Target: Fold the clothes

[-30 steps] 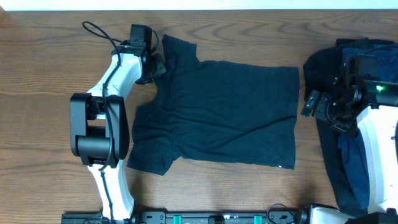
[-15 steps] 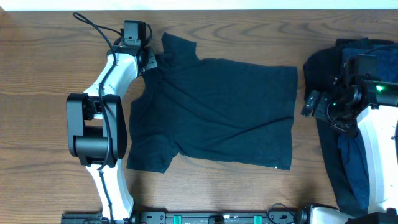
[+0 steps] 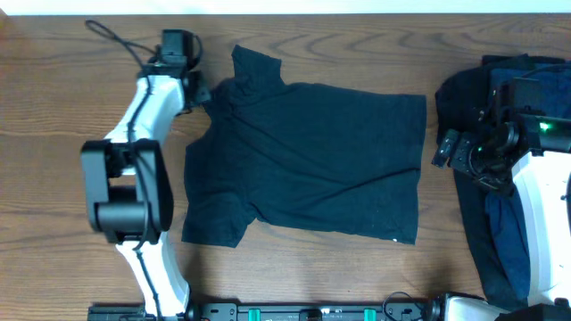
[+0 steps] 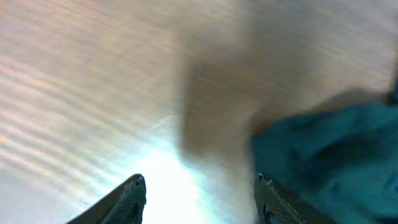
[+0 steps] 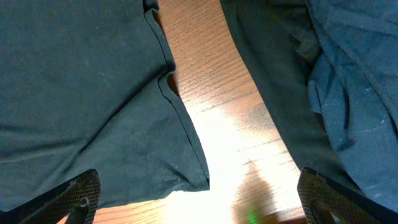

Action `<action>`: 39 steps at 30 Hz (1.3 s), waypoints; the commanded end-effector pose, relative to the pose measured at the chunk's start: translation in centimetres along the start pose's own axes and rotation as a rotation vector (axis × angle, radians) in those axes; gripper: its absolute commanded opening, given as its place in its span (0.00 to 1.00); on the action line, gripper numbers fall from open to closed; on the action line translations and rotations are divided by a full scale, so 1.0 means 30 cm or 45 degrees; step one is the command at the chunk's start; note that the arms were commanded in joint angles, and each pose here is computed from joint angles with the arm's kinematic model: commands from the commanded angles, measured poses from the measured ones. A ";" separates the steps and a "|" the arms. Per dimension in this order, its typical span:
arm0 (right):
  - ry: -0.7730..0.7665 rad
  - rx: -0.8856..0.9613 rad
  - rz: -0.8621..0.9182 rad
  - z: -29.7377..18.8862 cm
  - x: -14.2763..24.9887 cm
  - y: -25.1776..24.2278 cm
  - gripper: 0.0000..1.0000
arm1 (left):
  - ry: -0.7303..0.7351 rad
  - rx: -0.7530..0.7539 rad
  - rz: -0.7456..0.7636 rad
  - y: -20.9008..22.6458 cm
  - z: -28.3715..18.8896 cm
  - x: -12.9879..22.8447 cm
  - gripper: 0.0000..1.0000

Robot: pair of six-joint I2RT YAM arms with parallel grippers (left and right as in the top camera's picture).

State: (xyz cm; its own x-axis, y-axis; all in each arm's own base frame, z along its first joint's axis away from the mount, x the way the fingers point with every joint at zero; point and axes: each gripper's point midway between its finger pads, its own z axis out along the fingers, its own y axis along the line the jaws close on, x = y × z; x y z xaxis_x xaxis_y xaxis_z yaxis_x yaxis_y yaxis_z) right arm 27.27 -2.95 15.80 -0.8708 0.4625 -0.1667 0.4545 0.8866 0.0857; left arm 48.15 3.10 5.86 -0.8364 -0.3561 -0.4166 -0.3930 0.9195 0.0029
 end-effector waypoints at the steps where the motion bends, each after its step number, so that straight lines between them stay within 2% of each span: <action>1: -0.013 0.017 -0.006 -0.005 -0.008 -0.012 0.99 | -0.015 0.033 -0.154 0.068 -0.147 -0.035 0.50; 5: -0.013 0.017 -0.006 -0.005 -0.008 -0.012 0.99 | 0.233 0.114 -0.156 0.068 -0.169 0.104 0.12; 7: -0.012 0.017 -0.006 -0.005 -0.008 -0.013 0.99 | 0.337 0.131 -0.135 0.063 -0.162 0.171 0.07; 12: -0.013 0.017 -0.006 -0.005 -0.008 -0.012 0.99 | 0.486 0.104 -0.126 0.078 -0.125 0.305 0.06; 16: -0.013 0.017 -0.006 -0.005 -0.008 -0.012 0.99 | 0.525 0.089 -0.124 0.091 -0.097 0.359 0.06; 39: -0.013 0.017 -0.007 -0.005 -0.008 -0.012 0.99 | 0.458 0.095 -0.154 0.108 0.049 0.460 0.06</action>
State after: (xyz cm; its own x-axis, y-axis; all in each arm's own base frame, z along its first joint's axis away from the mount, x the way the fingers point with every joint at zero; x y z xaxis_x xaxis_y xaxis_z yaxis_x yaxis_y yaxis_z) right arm 27.27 -2.95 15.79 -0.8709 0.4625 -0.1664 0.4545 0.8866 0.0856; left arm 37.05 1.27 0.03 -0.8789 -0.4666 -0.0993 -0.4544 0.8822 -0.1232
